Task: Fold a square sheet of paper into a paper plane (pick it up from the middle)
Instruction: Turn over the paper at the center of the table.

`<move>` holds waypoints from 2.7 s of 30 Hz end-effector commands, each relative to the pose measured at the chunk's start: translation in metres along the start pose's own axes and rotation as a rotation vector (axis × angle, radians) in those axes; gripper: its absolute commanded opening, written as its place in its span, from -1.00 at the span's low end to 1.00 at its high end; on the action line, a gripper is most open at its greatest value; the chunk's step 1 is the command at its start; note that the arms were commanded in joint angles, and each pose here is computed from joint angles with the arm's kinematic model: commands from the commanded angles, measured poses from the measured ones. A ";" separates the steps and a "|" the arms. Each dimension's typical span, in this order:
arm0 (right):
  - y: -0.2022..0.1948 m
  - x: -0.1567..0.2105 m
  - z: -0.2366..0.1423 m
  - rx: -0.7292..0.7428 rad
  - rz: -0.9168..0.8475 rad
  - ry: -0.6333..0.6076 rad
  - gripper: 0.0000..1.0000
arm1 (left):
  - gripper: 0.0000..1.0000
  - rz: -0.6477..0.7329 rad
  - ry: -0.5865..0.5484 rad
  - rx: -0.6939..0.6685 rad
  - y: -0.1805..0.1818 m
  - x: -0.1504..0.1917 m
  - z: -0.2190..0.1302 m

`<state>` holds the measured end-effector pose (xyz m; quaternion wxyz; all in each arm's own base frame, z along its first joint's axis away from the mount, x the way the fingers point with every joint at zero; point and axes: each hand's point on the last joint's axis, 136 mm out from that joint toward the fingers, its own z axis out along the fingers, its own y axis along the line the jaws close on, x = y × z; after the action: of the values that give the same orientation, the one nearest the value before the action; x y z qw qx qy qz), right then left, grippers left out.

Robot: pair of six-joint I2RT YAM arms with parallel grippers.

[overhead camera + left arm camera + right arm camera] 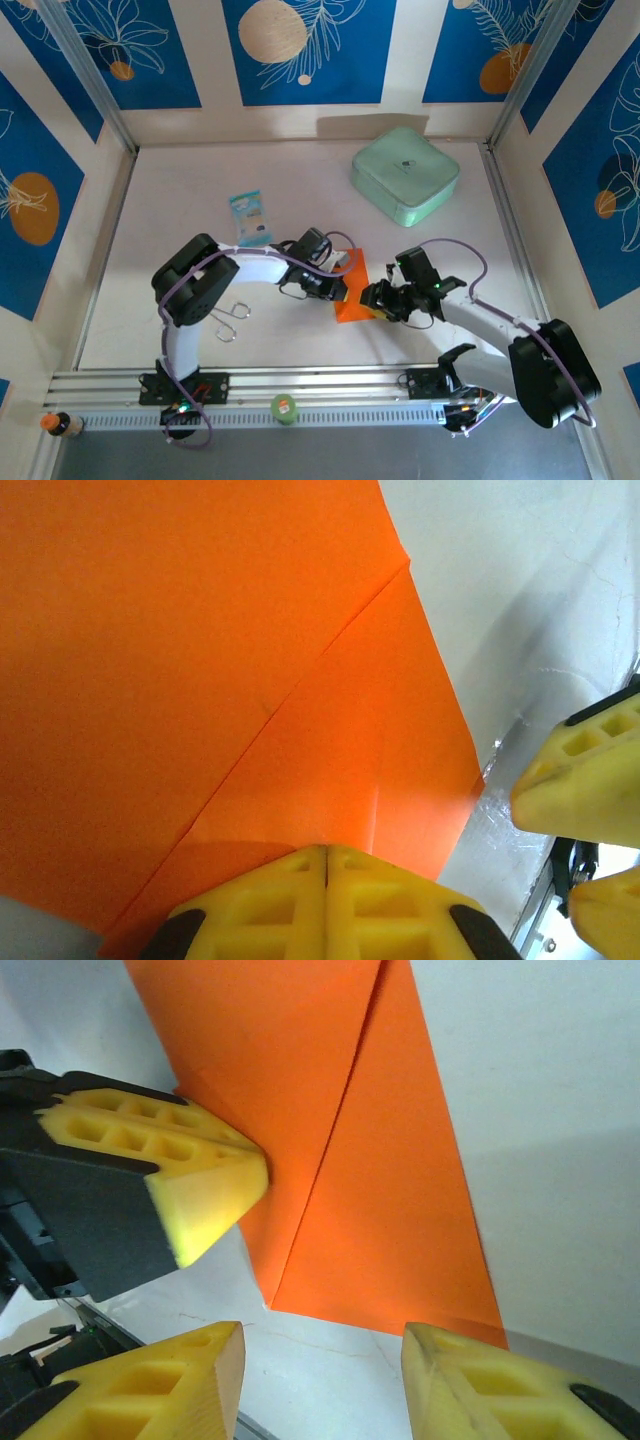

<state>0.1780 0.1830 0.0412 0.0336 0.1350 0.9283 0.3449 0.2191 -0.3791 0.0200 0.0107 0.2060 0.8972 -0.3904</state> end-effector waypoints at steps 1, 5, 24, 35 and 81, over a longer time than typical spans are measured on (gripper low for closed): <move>-0.006 0.006 0.005 0.033 0.013 0.034 -0.08 | -0.91 -0.044 0.041 -0.051 0.023 0.018 0.007; -0.012 0.002 0.009 0.070 0.023 0.017 -0.07 | -0.90 -0.041 0.034 -0.046 0.022 0.018 0.006; 0.031 -0.044 0.010 -0.148 -0.012 -0.051 0.08 | -0.91 -0.045 0.029 -0.019 0.018 0.016 0.007; 0.024 -0.058 0.019 -0.157 0.002 -0.040 -0.21 | -0.91 -0.038 0.023 -0.006 0.012 0.012 0.004; 0.055 -0.084 -0.066 0.756 -0.712 -0.454 -0.98 | -0.04 0.130 -0.659 -0.528 0.018 -0.022 -0.202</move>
<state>0.2576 0.2059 0.1289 0.2840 -0.0969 0.9483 0.1034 0.2641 -0.2671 0.1548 0.3428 0.1546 0.8905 -0.2561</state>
